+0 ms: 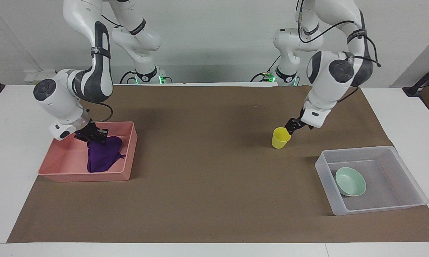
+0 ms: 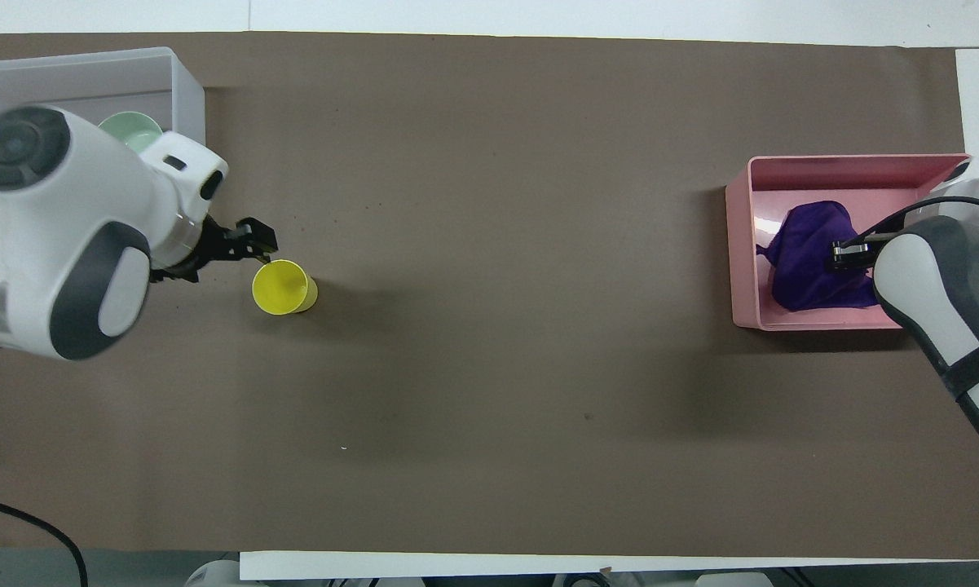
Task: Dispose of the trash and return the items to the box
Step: 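Grasp the yellow cup with the left gripper while the right gripper pushes the cloth, then carry the yellow cup into the clear box with the left gripper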
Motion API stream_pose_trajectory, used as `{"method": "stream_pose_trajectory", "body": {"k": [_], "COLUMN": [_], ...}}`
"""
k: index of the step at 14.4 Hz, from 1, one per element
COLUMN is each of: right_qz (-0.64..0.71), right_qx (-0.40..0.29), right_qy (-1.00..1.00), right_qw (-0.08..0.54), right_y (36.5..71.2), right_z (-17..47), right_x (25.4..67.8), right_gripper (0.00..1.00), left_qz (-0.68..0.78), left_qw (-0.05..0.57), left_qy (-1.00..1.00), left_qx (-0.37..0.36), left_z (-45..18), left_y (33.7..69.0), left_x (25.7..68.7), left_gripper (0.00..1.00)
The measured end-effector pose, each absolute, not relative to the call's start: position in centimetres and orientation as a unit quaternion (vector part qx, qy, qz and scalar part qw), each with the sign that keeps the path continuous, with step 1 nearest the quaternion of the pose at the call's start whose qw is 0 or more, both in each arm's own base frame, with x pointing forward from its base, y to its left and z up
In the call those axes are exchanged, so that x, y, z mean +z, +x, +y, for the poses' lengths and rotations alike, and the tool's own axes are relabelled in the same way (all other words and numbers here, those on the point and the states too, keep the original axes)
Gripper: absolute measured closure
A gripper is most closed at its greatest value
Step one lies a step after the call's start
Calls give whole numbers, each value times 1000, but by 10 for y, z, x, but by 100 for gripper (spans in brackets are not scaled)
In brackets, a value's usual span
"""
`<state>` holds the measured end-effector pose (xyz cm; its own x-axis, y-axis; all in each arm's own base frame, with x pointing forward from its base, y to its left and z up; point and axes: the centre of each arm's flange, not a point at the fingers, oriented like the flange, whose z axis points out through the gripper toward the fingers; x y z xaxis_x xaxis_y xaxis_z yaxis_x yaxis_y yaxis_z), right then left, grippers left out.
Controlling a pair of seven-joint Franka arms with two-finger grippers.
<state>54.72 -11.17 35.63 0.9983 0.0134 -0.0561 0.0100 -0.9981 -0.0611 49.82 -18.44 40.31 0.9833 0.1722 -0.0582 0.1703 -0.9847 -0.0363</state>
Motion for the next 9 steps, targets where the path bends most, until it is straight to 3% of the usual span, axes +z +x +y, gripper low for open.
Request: {"method": "stream_pose_trajectory", "body": {"k": [4,7,9], "right_qz": [-15,-32,-42], "right_qx": [34,29,28], "right_qy": [-999,-999,-998], "right_qw": [32,31,29], "right_y": [548,548,550], "right_z": [-103,-86,-60], "right_x": [394,445,468], "right_gripper": [33,1,0], "left_qz": [-103,-111,-114], "left_qw": [11,11,10], "left_qy": [-994,-994,-993], "left_qx": [17,17,14], "left_z": [-167,-168,-170], "left_y": [467,460,460], "left_x": [353,341,342], "left_gripper": [2,37,63]}}
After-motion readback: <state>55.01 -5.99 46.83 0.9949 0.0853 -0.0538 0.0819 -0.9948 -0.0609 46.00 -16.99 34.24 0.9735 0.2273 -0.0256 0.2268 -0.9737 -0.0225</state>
